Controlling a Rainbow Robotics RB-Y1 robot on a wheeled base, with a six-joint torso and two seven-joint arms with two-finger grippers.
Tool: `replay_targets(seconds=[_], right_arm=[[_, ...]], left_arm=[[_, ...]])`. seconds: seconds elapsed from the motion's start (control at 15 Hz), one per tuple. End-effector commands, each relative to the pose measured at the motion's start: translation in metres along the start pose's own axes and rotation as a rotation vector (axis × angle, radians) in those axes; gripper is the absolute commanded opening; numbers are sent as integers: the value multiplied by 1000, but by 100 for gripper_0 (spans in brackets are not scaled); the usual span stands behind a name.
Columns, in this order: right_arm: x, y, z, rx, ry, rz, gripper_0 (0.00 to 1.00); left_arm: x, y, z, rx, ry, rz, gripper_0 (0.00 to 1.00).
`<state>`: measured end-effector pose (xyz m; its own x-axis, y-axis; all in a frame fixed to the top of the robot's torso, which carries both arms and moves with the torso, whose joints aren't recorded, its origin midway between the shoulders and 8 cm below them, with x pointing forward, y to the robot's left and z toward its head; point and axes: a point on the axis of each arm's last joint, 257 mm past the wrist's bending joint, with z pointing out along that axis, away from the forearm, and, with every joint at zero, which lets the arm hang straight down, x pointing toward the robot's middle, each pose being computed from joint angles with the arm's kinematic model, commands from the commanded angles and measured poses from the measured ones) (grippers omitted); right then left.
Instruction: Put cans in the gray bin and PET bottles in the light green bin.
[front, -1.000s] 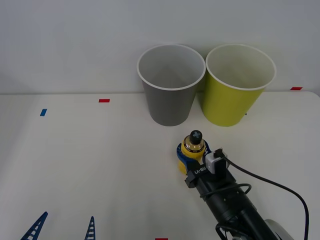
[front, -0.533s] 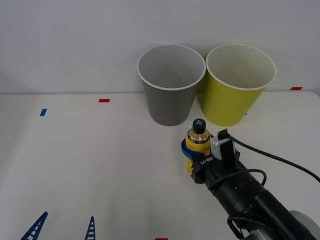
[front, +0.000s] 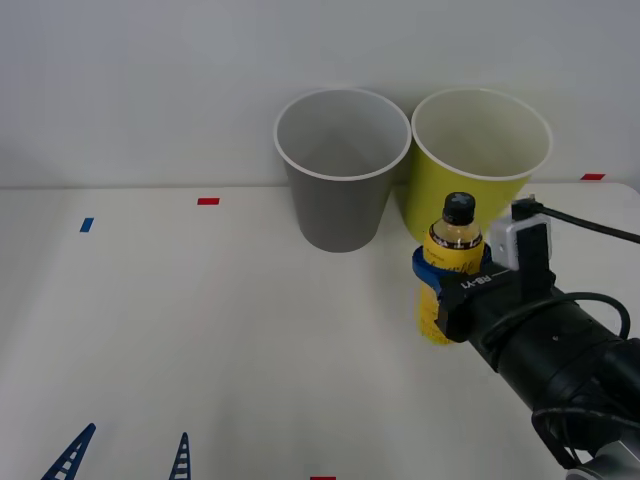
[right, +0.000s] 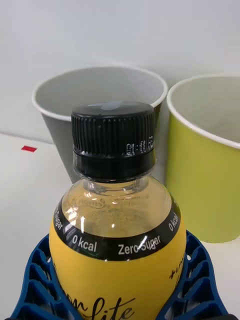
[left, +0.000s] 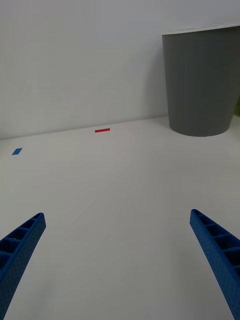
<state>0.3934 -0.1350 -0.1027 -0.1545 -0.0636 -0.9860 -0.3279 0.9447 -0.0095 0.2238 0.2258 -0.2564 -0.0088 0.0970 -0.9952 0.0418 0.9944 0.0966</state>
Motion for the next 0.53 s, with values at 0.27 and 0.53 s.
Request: replay_targets(seconds=[0.27, 0.53], right_arm=[[-30, -37, -3, 80, -21, 51, 4], [-80, -61, 5, 118, -84, 59, 4]], left_arm=[[0, 0, 0, 0, 0, 0, 100], [0, 0, 0, 0, 0, 0, 100]])
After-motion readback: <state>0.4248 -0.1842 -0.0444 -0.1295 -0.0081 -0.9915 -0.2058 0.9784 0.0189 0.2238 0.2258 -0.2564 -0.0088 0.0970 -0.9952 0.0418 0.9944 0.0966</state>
